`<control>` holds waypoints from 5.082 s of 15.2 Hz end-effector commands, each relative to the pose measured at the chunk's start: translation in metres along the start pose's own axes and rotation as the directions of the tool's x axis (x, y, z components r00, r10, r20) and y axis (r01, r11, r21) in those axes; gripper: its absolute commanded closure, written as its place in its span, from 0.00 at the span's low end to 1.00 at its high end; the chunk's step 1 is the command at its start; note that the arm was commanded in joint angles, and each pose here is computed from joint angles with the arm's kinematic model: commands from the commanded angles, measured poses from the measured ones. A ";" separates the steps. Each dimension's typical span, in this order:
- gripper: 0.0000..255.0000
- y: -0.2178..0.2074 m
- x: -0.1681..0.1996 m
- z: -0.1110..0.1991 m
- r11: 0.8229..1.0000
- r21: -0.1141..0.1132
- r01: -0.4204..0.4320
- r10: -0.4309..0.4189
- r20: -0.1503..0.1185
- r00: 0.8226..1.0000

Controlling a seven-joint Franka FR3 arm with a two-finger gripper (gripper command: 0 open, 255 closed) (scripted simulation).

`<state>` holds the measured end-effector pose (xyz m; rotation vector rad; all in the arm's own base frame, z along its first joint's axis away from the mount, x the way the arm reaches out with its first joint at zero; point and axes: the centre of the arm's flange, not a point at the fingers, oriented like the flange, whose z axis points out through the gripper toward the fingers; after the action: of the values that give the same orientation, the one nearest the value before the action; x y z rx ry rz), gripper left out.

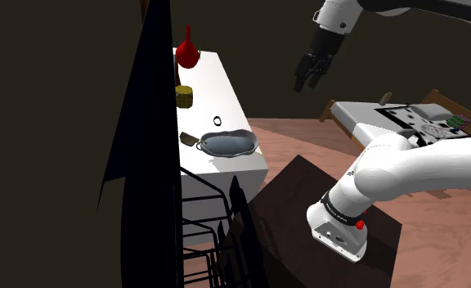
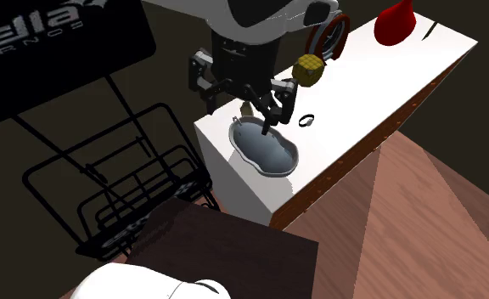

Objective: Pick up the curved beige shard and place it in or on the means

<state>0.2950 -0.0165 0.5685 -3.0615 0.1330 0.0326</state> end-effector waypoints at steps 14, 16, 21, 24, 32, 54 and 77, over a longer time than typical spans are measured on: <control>0.00 -0.039 0.091 0.133 0.994 -0.066 0.087 -0.093 -0.087 0.992; 0.00 -0.045 0.105 0.153 0.992 -0.077 0.100 -0.107 -0.099 0.989; 0.00 -0.060 0.143 0.202 0.986 -0.105 0.131 -0.144 -0.130 0.981; 0.00 -0.069 0.166 0.232 0.981 -0.122 0.149 -0.166 -0.148 0.975; 0.00 -0.094 0.230 0.307 0.966 -0.169 0.195 -0.227 -0.194 0.954; 0.00 -0.133 0.361 0.471 0.929 -0.255 0.267 -0.333 -0.265 0.905; 1.00 -0.135 0.360 0.445 0.929 -0.255 0.267 -0.333 -0.265 0.905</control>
<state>0.6599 0.1251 0.1252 -3.2287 -0.3601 -0.4936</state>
